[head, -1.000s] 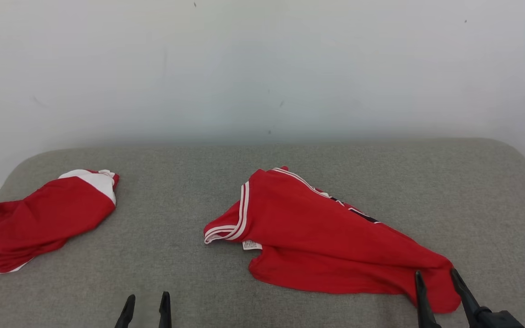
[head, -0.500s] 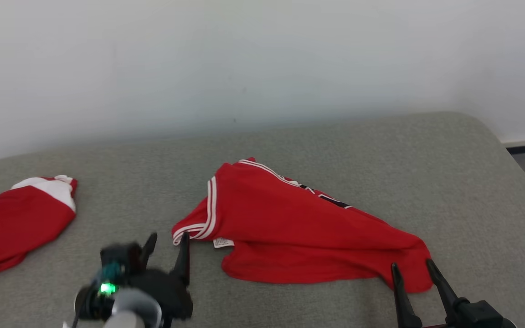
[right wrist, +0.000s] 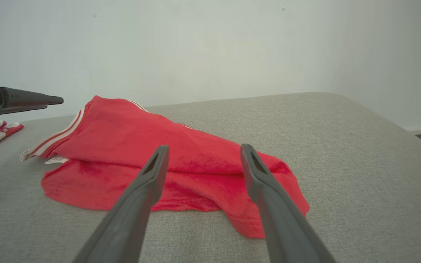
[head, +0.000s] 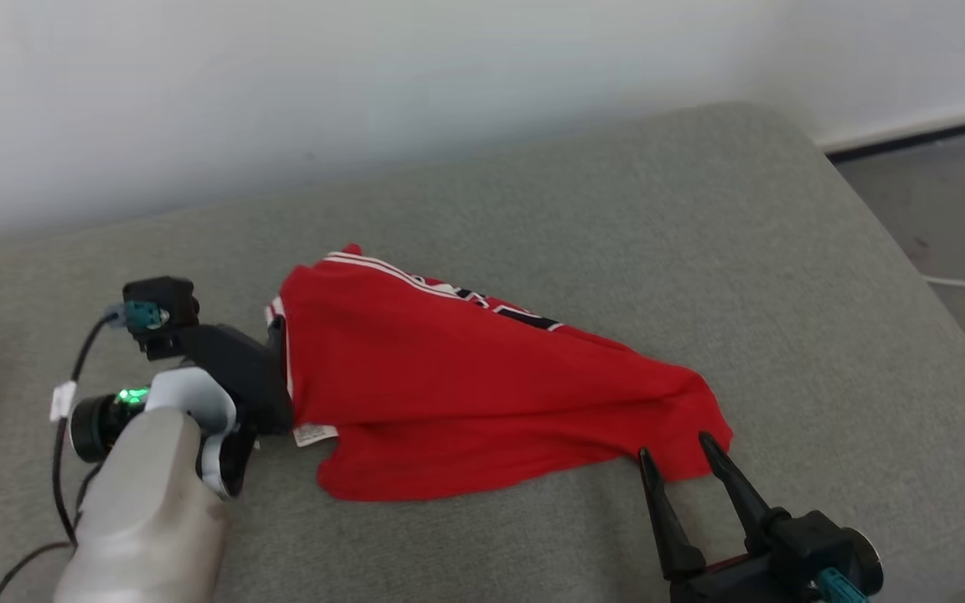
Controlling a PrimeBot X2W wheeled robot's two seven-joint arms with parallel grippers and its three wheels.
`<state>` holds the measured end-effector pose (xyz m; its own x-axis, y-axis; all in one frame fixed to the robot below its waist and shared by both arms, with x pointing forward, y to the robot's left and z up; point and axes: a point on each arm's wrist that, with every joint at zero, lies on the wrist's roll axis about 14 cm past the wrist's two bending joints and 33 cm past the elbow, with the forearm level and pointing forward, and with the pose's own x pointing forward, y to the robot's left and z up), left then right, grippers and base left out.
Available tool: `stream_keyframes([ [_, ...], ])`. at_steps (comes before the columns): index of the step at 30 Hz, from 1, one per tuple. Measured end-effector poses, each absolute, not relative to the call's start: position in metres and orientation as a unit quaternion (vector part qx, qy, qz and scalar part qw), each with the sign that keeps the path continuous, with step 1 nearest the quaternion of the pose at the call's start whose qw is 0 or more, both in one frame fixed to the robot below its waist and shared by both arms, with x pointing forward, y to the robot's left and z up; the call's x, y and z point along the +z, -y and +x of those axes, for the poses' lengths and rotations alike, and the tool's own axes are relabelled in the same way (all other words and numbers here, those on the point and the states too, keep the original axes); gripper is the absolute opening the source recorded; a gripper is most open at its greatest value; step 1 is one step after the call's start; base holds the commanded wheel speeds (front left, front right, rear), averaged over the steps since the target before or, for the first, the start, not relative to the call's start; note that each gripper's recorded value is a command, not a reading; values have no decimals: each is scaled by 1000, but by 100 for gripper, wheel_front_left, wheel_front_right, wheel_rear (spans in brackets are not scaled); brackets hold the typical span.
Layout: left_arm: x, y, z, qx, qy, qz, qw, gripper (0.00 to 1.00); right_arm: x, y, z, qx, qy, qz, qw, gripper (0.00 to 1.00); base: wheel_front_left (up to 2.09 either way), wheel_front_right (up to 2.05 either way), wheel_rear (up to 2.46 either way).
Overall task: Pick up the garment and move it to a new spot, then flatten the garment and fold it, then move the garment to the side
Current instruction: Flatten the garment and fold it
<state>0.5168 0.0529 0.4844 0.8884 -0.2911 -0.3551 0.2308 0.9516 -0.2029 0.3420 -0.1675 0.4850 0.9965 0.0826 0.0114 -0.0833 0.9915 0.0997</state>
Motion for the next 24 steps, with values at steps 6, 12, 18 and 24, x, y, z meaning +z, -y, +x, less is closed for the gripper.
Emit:
stream_keyframes([
  [6, 460, -41, 543, -141, -243, -60, 958, 100, 471, 179, 345, 23, -21, 49, 998, 100, 0, 0, 0],
  [12, 430, -26, 555, -149, -280, -55, 947, 100, 455, 194, 341, -2, -48, 47, 998, 100, 0, 0, 0],
  [18, 434, -6, 556, -184, -268, -73, 943, 0, 454, 198, 342, -6, -50, 43, 998, 100, 0, 0, 0],
  [24, 450, -1, 553, -203, -230, -87, 948, 0, 456, 195, 346, 3, -46, 42, 998, 100, 0, 0, 0],
])
